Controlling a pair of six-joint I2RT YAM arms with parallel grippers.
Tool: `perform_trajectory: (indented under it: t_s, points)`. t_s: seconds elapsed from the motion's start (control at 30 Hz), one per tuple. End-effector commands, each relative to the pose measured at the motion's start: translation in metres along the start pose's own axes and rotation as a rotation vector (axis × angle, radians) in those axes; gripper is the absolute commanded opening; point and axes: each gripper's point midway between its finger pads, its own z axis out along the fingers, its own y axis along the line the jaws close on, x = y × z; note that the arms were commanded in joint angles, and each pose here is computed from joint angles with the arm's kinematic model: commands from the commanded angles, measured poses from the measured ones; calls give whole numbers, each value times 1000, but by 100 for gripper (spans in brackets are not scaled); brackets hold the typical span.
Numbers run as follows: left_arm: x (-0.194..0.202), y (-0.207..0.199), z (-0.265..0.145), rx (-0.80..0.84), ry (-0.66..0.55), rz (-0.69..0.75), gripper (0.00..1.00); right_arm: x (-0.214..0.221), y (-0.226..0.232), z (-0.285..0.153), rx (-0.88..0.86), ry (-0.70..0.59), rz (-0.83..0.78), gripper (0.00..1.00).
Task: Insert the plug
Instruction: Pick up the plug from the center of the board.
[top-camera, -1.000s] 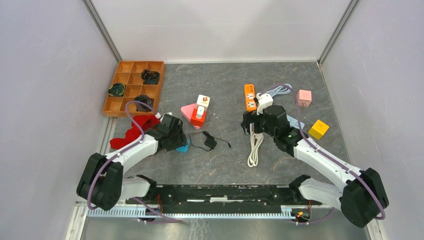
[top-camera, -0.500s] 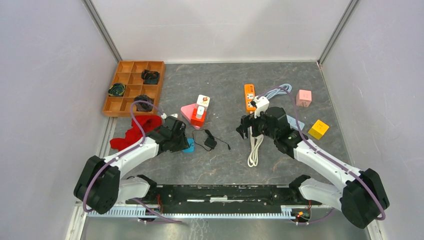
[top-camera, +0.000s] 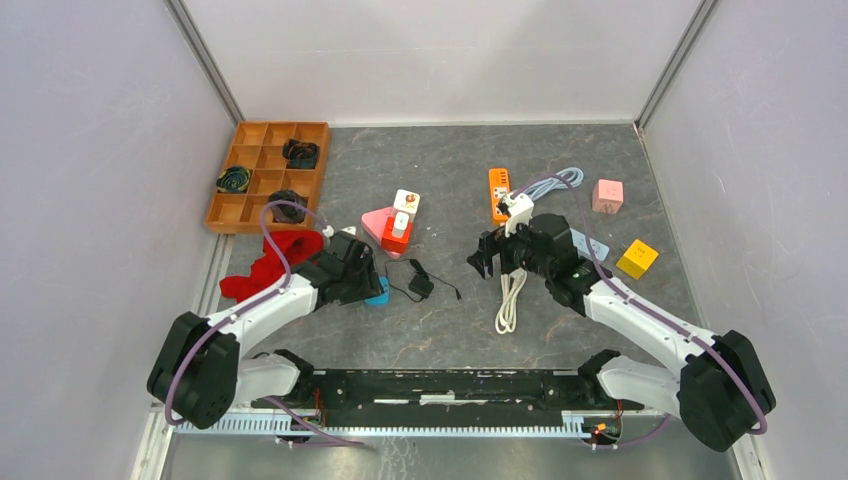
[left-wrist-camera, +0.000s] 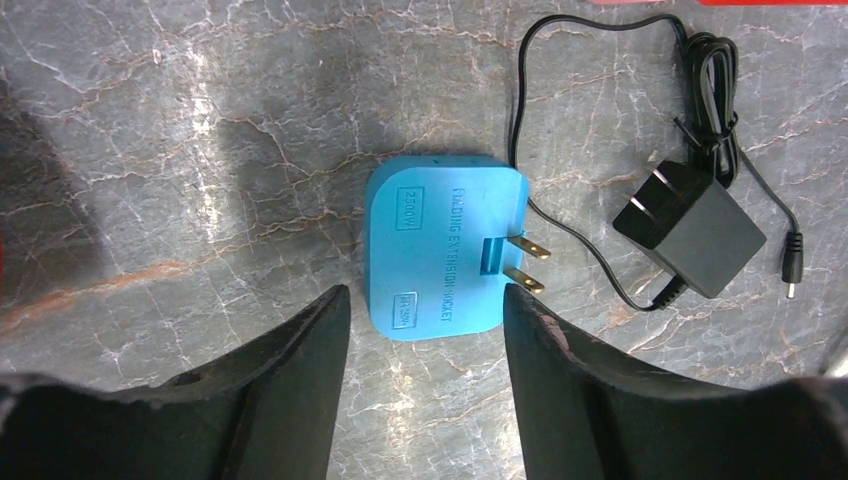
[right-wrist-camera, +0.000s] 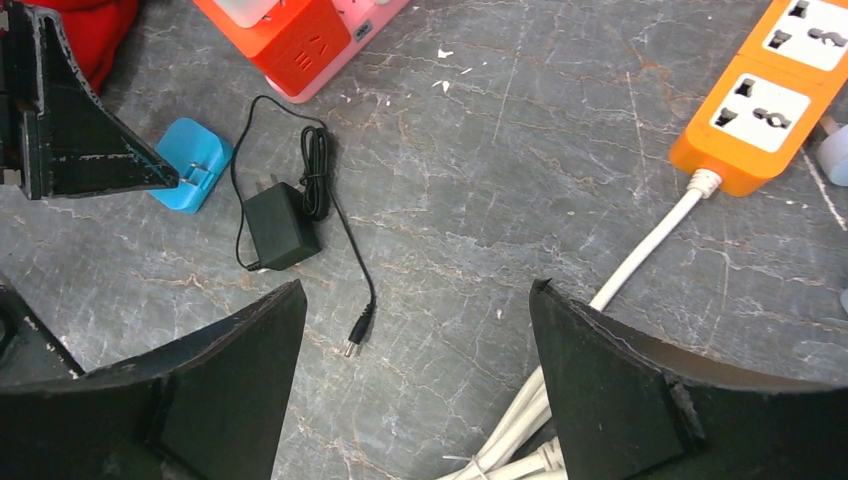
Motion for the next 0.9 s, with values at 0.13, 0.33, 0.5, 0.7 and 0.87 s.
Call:
perform_trajectory:
  t_s: [0.13,0.33,0.5,0.7,0.87]
  points:
    - [-40,-40,-26,99,-74,16,66,-2,6,2,-39,-36,5,86]
    - [-35,-56,-20,95,-32,68,59,-5,5,2,-36,-46,1,85]
    - [-23,-59,-8,65,10,102,56,-6,0,1,-3,-50,1,84]
    - [-13,-56,3,10,18,136,54,-8,-10,-4,58,-65,-4,86]
    - [-3,-49,12,-33,40,169,50,-8,-12,-5,68,-68,-2,86]
